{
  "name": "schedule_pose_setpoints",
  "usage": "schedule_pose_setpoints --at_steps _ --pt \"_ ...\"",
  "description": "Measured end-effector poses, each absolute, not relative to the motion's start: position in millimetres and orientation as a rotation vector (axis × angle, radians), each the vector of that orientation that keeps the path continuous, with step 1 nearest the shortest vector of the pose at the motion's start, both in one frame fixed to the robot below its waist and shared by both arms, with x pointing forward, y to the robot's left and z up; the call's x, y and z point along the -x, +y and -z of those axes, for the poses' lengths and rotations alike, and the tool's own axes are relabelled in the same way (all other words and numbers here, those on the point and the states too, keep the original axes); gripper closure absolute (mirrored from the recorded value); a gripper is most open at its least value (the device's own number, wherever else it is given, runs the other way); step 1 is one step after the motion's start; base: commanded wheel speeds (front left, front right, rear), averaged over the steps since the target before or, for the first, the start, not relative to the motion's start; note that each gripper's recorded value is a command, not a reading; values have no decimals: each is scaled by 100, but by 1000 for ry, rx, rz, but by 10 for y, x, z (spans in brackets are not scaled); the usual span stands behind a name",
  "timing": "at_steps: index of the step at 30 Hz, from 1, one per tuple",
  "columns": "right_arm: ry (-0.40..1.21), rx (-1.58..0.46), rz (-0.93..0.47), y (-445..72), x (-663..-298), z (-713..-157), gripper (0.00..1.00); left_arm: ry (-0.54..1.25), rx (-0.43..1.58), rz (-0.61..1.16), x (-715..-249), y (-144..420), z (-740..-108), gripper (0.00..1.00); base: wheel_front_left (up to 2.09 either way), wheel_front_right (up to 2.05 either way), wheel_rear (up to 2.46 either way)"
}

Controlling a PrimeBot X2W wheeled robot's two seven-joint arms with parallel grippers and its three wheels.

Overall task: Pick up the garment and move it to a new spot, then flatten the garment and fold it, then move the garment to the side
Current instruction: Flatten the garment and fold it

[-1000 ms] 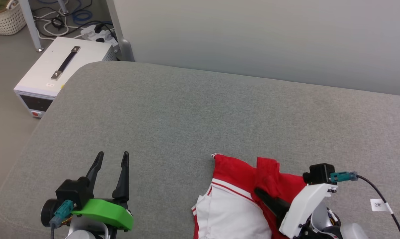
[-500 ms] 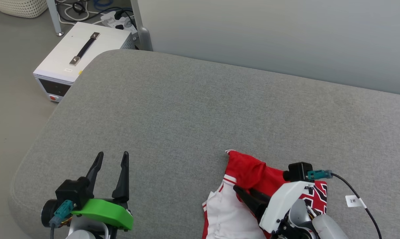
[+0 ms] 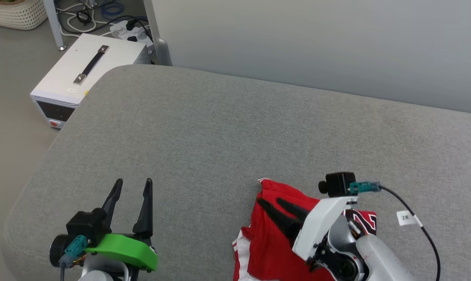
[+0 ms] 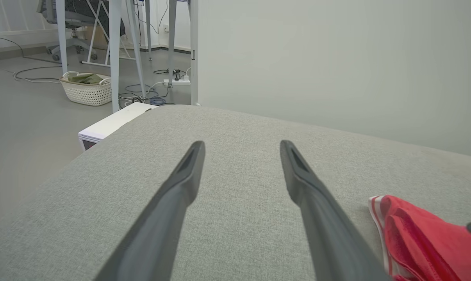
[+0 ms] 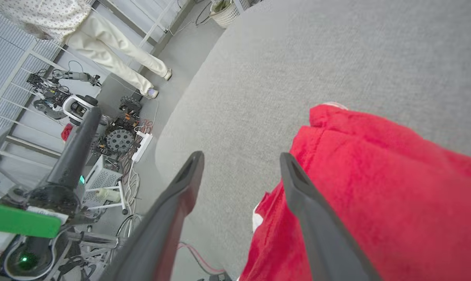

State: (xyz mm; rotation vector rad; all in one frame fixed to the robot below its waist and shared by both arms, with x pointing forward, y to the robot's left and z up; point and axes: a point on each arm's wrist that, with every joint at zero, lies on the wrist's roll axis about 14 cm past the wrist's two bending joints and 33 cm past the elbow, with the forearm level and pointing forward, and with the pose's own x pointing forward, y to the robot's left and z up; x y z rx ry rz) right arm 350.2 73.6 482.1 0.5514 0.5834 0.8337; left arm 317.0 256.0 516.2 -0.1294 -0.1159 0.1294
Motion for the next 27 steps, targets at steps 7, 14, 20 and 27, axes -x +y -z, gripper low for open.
schedule_pose_setpoints --at_steps 7,14,20,27 --pt "254 -194 -739 182 -4013 -5347 0 -134 149 -61 -3295 2335 -5225 0 0 0 0" --pt "14 52 -571 -635 -4282 -5743 0 -153 178 10 -3428 2098 -5294 0 0 0 0" --pt "-111 104 -425 -1231 -4283 -5950 0 -157 188 60 -3527 1936 -5322 0 0 0 0" --pt "-172 70 -248 -1790 -4059 -5885 0 -159 204 111 -3611 1760 -5340 0 0 0 0"
